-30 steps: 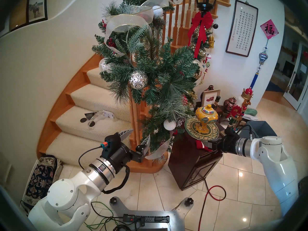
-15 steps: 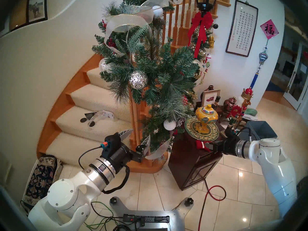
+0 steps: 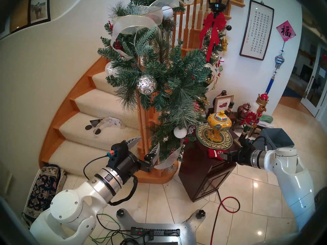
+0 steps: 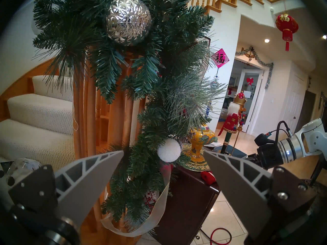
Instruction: Hang the ornament onto the Christmas-tree-style decoration
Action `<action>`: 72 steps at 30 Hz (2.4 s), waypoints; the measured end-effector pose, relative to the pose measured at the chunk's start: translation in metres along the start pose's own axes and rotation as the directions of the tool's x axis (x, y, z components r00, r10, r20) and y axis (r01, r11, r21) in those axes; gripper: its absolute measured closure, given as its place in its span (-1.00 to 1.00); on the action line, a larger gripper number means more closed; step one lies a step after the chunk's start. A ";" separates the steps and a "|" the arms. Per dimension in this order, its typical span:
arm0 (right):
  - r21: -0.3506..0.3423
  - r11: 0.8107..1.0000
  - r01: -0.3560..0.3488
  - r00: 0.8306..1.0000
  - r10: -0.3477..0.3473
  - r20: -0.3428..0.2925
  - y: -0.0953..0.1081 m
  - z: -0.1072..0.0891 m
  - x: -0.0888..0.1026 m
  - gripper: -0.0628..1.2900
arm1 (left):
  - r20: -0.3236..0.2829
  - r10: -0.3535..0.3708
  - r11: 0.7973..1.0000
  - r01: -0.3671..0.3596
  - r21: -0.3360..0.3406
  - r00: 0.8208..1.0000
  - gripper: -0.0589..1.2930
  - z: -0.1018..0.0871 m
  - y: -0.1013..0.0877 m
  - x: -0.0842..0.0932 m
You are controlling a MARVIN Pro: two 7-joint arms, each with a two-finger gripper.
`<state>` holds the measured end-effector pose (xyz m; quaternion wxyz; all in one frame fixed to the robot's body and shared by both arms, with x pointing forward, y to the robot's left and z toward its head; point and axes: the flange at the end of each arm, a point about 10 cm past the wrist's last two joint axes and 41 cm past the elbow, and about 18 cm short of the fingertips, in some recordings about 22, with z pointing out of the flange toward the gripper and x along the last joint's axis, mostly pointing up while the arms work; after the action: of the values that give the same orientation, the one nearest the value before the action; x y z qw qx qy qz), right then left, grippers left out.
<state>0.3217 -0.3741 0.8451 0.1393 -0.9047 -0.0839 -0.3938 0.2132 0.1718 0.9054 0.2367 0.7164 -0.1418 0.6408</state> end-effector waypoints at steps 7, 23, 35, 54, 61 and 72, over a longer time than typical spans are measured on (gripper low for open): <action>0.000 1.000 0.002 1.000 -0.002 -0.001 0.000 0.000 0.000 -0.92 | 0.000 0.000 1.000 0.000 0.000 1.000 -0.91 0.000 0.000 0.000; 0.010 1.000 -0.005 1.000 0.005 -0.004 -0.002 -0.001 -0.002 -0.92 | 0.000 0.000 1.000 0.000 0.000 1.000 -0.91 0.000 0.000 0.000; 0.011 1.000 -0.010 1.000 0.010 -0.005 -0.004 -0.004 -0.007 -0.92 | 0.000 0.000 1.000 0.000 0.000 1.000 -0.91 0.000 0.000 0.000; 0.018 1.000 -0.012 1.000 0.012 -0.022 -0.007 -0.010 -0.010 -0.92 | 0.000 0.000 1.000 0.000 0.000 1.000 -0.91 0.000 0.000 0.000; 0.015 1.000 -0.021 1.000 0.021 -0.012 -0.006 -0.003 -0.011 -0.92 | 0.000 0.000 1.000 0.000 0.000 1.000 -0.91 0.000 0.000 0.000; 0.000 0.999 -0.039 0.998 0.039 0.048 -0.003 0.013 -0.013 -0.92 | 0.000 0.000 1.000 0.000 0.000 1.000 -0.91 0.000 0.000 0.000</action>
<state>0.3210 -0.3673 0.8274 0.1452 -0.9152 -0.0698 -0.3694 0.2132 0.1718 0.9053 0.2368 0.7165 -0.1419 0.6406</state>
